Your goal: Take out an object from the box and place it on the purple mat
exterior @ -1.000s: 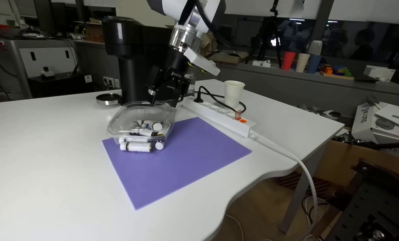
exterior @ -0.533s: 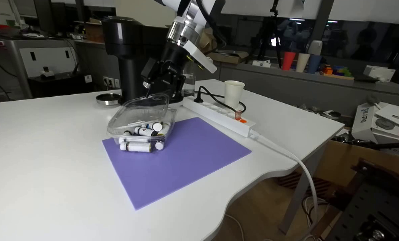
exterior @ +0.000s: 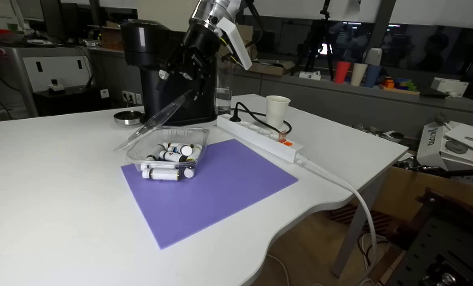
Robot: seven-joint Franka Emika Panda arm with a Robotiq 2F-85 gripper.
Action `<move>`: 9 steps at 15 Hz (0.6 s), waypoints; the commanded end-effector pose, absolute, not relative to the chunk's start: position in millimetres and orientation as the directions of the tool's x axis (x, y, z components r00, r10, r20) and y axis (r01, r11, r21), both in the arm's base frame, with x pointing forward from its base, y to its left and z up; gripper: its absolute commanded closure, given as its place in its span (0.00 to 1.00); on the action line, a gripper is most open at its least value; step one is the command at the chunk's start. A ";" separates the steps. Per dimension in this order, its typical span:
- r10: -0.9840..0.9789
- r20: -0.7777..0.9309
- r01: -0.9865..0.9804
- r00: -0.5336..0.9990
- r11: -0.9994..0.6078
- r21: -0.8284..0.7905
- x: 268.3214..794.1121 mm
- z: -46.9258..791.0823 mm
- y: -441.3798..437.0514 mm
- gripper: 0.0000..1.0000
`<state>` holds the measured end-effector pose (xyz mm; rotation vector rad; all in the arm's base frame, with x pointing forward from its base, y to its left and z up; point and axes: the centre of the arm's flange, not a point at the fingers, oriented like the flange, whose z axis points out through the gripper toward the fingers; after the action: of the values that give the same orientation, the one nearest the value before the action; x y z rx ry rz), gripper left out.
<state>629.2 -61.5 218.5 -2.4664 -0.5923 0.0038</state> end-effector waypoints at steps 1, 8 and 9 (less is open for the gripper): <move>0.479 0.138 0.459 0.867 -0.661 -0.594 633.2 241.0 -47.7 0.00; 0.616 0.246 0.632 0.748 -0.548 -0.548 641.8 243.4 5.7 0.00; 0.640 0.272 0.669 0.719 -0.531 -0.519 642.9 244.7 12.3 0.00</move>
<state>635.1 -1.8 239.8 -2.3338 -0.8653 0.0162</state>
